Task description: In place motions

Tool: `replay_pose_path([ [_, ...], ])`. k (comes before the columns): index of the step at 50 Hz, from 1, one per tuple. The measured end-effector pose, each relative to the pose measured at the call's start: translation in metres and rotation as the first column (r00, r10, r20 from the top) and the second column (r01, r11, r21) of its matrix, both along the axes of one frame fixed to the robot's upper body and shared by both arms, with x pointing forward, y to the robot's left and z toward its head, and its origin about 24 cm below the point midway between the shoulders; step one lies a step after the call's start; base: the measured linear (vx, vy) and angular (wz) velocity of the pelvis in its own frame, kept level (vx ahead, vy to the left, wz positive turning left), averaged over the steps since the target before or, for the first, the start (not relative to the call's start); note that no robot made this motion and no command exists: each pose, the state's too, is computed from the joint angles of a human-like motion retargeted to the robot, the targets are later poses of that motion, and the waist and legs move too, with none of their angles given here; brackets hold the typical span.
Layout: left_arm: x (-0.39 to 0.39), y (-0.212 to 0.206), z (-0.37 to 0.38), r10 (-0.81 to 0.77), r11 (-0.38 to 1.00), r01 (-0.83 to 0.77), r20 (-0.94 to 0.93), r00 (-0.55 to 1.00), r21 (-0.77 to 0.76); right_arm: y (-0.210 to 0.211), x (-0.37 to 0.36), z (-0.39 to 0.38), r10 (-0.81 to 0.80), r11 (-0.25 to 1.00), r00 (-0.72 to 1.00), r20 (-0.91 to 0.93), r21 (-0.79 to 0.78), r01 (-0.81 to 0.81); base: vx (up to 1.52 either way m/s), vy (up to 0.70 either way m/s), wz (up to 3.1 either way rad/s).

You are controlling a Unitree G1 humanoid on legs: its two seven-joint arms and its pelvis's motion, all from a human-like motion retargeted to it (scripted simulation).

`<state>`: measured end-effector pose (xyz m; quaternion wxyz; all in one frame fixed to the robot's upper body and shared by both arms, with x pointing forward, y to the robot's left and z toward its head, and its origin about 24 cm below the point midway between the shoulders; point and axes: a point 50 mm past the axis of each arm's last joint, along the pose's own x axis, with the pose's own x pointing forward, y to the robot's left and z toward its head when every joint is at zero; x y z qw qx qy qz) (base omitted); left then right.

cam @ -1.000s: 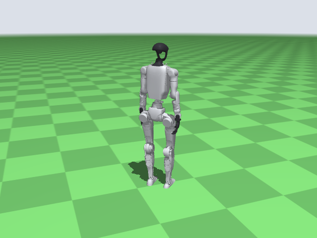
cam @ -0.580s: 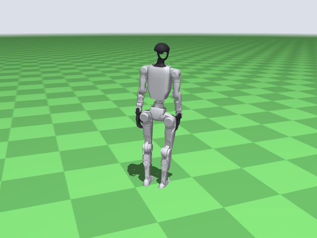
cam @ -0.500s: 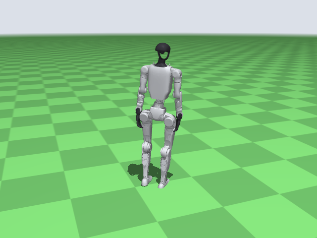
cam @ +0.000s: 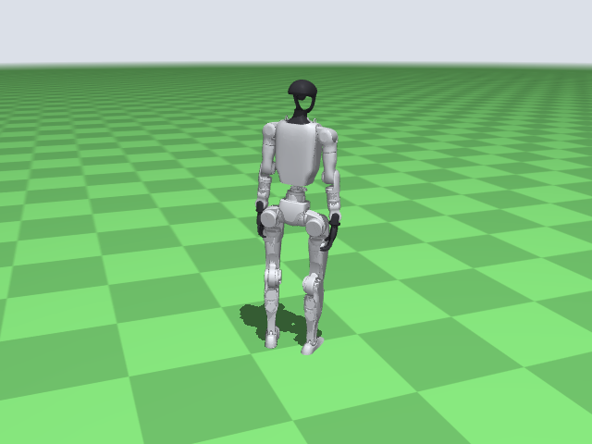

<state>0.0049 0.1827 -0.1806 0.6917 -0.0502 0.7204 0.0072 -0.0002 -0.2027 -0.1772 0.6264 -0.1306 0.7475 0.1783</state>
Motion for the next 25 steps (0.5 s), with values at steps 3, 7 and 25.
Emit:
replay_pose_path([
  [3,0.006,0.004,0.0,0.008,1.0,-0.008,0.019,1.0,0.006,0.005,0.018,-0.001,0.028,0.999,0.997,0.068,0.02,-0.03,0.08,0.06,-0.55],
  [7,0.014,0.007,0.001,0.011,1.0,-0.011,0.034,0.999,0.008,0.01,0.042,0.0,0.088,0.995,0.982,0.165,0.028,-0.094,0.08,0.04,-0.48],
  [25,-0.004,0.002,0.001,-0.008,1.0,0.009,-0.037,0.999,0.011,0.005,0.027,-0.001,0.118,0.993,0.986,0.119,-0.01,-0.117,-0.03,0.03,-0.05],
])
